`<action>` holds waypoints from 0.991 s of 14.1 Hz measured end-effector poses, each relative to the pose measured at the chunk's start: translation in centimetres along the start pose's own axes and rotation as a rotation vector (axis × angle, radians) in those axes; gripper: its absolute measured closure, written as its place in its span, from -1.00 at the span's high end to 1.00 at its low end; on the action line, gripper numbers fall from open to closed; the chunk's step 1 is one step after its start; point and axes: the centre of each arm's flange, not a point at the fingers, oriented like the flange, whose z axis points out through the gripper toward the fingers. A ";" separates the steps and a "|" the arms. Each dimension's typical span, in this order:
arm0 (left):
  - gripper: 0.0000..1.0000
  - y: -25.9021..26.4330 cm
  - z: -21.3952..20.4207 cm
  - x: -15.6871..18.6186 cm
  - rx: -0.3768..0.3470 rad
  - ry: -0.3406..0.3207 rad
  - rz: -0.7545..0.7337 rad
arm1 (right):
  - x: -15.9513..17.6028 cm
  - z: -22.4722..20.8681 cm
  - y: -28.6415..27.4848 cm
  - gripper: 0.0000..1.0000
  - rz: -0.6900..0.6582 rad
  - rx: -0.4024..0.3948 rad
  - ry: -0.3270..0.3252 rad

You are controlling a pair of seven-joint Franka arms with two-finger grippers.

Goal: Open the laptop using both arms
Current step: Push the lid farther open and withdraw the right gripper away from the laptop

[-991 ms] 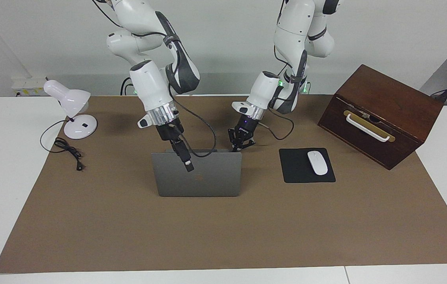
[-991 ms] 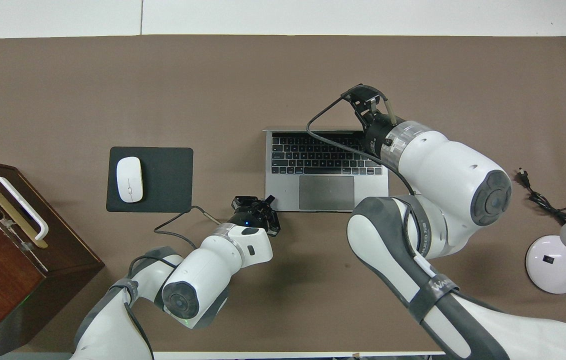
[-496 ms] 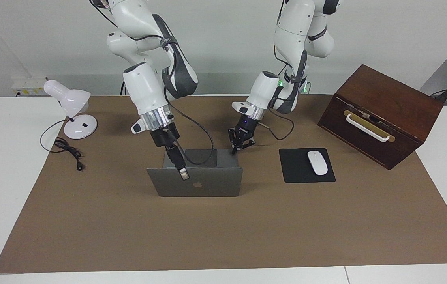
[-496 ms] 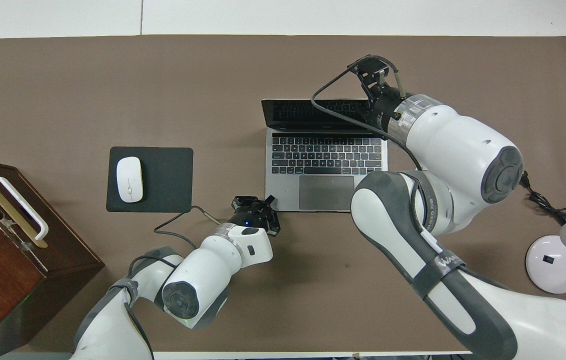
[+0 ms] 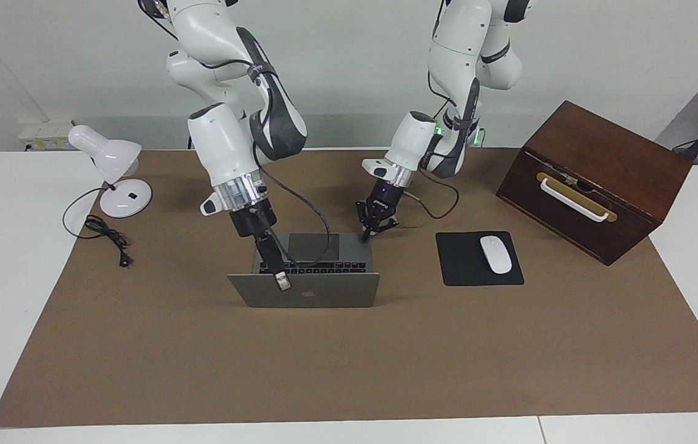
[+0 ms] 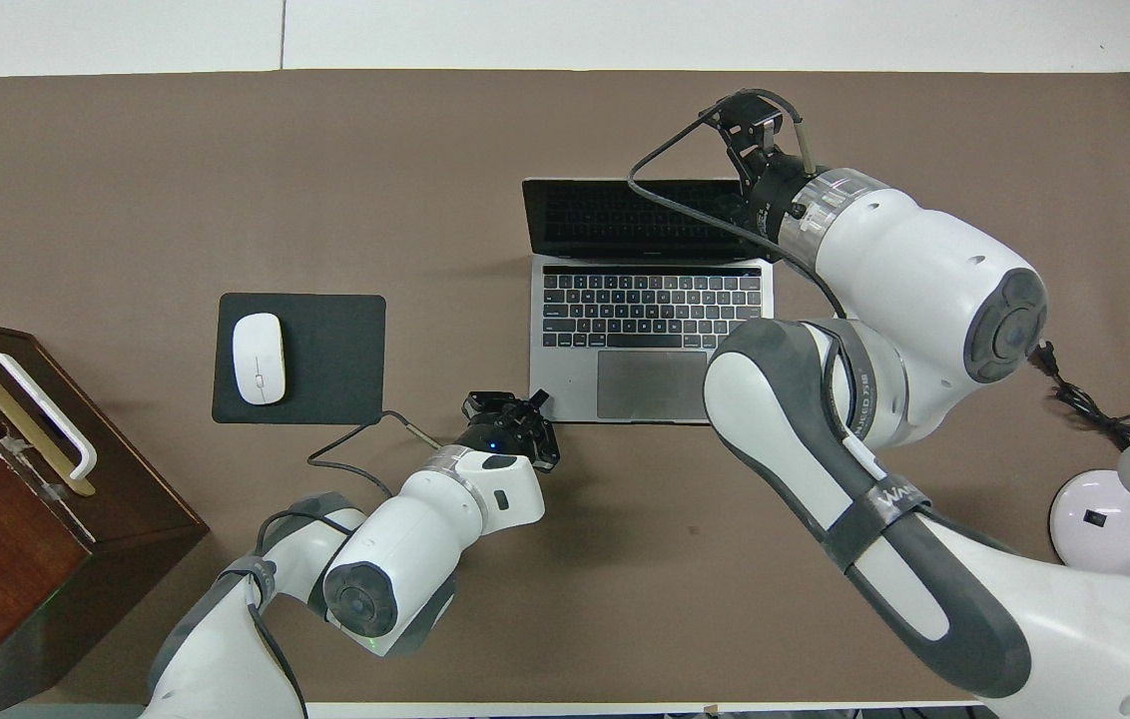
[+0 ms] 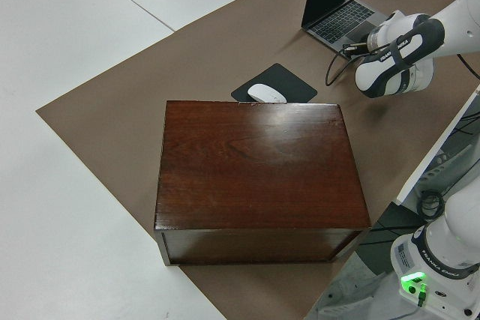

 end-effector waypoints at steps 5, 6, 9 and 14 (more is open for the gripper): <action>-0.98 -0.1 0.0 0.0 0.001 0.001 -0.001 | -2.1 -3.5 -3.5 1.00 0.001 -0.038 -0.086; -0.98 -0.3 0.0 0.0 0.005 0.001 -0.003 | -2.4 -5.2 -4.5 1.00 -0.003 -0.025 -0.095; -0.98 -1.2 0.1 0.4 0.018 0.008 -0.019 | -1.7 -9.2 -7.1 1.00 -0.096 -0.001 -0.077; -0.98 -2.9 -1.1 3.2 0.040 0.012 -0.081 | 7.7 -11.1 -6.3 1.00 -0.510 -0.100 -0.043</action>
